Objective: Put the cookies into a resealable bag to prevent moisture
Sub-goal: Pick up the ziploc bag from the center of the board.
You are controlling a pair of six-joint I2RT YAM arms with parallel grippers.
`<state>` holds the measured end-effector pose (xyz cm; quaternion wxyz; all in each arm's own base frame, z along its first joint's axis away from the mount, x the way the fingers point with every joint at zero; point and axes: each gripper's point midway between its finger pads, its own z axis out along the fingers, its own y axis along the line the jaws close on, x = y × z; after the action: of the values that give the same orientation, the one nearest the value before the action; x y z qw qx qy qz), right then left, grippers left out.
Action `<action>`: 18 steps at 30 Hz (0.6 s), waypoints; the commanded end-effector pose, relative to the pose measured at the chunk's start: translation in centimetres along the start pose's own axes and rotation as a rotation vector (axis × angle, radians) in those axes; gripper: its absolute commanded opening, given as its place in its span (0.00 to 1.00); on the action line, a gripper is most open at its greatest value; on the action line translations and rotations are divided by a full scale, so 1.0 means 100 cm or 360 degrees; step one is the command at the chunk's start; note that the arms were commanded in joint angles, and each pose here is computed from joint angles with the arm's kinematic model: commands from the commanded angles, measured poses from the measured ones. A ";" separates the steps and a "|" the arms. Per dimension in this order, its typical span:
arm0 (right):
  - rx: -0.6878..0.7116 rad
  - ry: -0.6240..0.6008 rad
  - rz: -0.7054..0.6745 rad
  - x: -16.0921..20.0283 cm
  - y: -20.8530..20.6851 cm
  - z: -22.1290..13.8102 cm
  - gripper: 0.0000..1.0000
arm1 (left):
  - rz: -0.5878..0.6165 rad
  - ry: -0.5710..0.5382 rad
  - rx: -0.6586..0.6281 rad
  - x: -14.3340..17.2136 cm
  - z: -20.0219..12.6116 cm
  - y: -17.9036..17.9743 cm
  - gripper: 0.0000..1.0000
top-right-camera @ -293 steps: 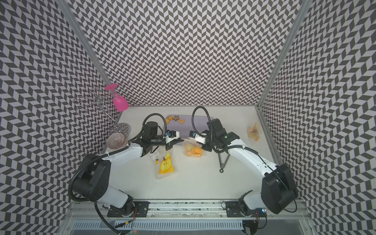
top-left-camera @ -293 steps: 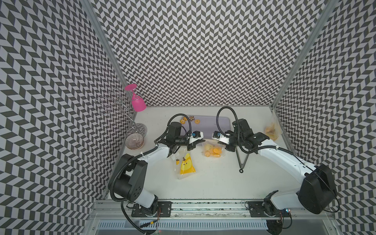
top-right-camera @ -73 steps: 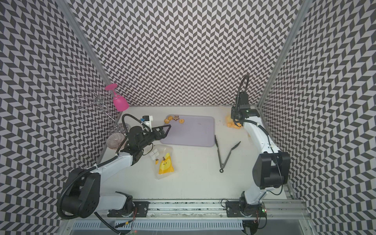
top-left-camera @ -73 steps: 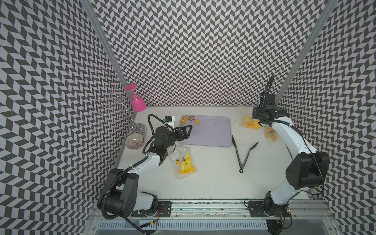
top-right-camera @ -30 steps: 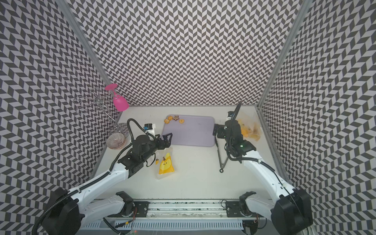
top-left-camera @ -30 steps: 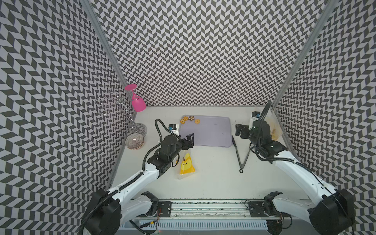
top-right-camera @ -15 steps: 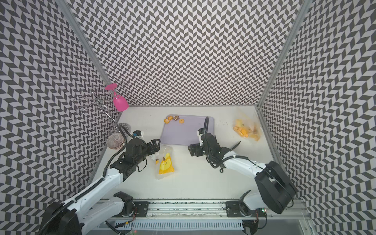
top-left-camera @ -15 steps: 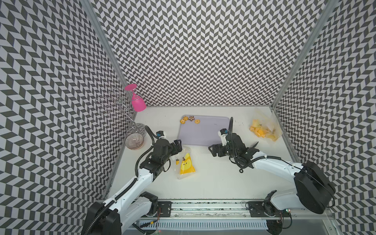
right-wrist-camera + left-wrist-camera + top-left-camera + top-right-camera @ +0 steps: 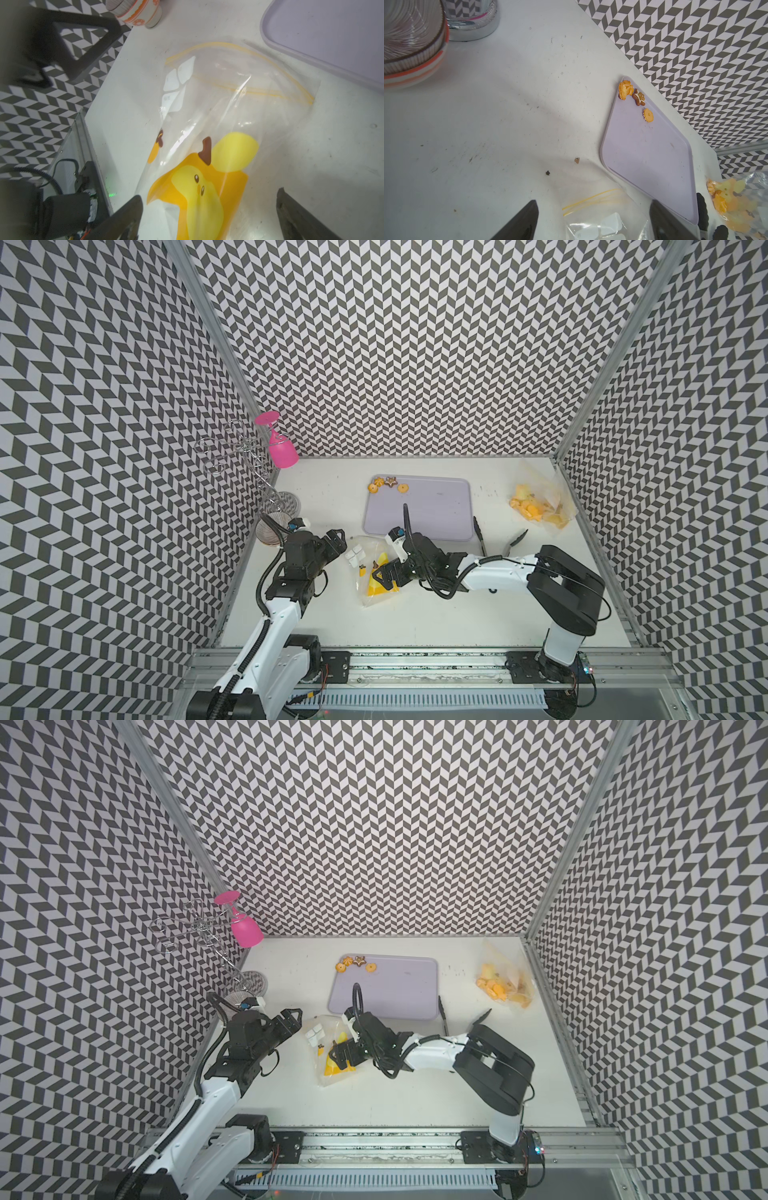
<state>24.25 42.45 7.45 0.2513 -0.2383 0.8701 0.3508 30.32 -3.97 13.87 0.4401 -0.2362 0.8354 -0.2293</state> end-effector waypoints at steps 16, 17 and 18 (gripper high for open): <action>0.0093 -0.0312 -0.0489 -0.065 0.018 -0.036 0.00 | 0.0044 -0.0168 0.0179 -0.061 -0.035 -0.044 0.91; 0.0095 -0.0392 -0.0553 -0.073 0.023 -0.052 0.00 | 0.0076 -0.0196 0.0207 -0.071 -0.041 -0.052 0.93; 0.0117 -0.0450 -0.0614 -0.079 0.025 -0.066 0.00 | 0.0111 -0.0221 0.0228 -0.080 -0.047 -0.061 0.95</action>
<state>25.80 41.71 10.13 0.3245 -0.3125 0.8432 0.2934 31.44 -3.00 20.81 0.4879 -0.2220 0.8066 -0.2492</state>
